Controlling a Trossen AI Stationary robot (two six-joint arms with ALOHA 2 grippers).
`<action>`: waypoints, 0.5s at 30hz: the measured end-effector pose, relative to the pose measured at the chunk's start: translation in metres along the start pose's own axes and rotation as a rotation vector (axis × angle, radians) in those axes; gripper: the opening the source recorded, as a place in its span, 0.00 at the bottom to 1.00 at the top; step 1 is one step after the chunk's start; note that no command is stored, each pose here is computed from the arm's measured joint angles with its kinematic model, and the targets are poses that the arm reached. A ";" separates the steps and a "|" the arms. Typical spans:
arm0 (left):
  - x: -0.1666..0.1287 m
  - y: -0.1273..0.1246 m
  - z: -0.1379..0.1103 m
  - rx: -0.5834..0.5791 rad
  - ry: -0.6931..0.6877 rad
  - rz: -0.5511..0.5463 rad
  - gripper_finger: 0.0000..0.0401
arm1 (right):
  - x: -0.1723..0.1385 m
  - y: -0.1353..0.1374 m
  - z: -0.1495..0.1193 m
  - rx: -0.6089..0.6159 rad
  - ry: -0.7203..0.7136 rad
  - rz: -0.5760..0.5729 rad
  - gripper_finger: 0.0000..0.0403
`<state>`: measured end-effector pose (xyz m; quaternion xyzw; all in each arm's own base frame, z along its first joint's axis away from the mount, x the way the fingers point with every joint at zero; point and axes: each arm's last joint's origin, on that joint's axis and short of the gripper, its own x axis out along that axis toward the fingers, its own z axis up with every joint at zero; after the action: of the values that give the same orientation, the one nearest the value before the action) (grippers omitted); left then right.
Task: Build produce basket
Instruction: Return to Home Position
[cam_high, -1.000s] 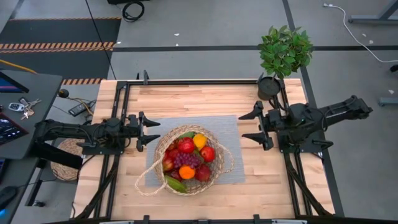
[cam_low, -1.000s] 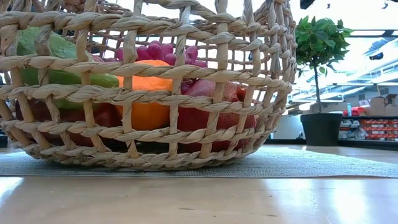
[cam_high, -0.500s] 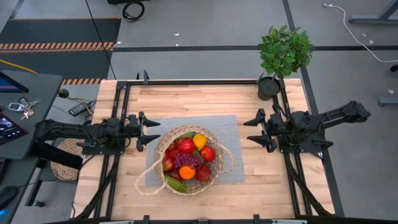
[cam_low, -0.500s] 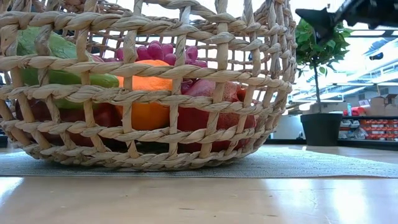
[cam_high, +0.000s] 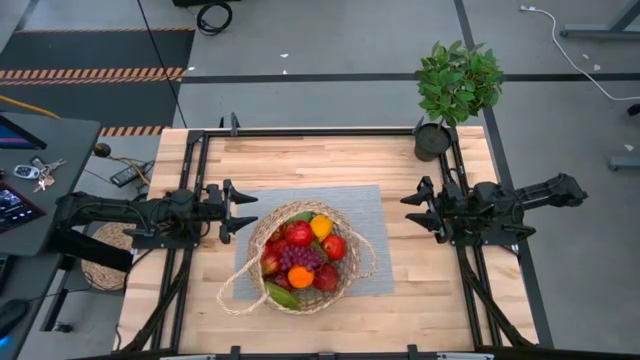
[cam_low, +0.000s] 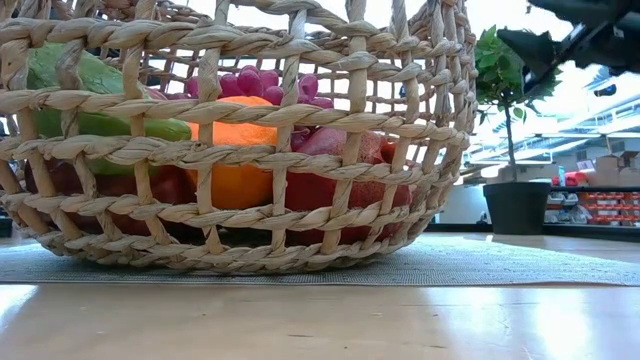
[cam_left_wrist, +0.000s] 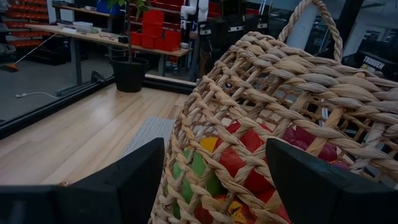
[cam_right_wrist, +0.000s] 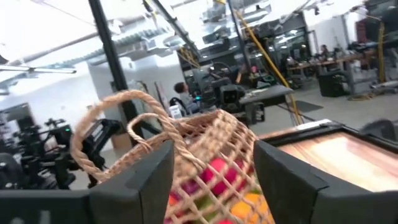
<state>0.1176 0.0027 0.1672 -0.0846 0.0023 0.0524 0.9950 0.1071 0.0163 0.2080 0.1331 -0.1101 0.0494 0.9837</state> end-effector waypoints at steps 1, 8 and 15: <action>0.000 0.000 0.000 0.000 0.000 0.000 0.71 | -0.002 -0.001 -0.003 0.007 -0.002 -0.011 0.56; 0.000 0.000 0.000 0.000 0.000 0.000 0.71 | -0.008 -0.007 -0.020 0.070 0.022 -0.070 0.49; 0.000 0.000 0.000 -0.001 -0.001 0.000 0.71 | -0.008 -0.008 -0.019 0.072 0.017 -0.086 0.49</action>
<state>0.1176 0.0027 0.1672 -0.0850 0.0020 0.0526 0.9950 0.1041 0.0135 0.1859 0.1728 -0.0940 0.0121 0.9804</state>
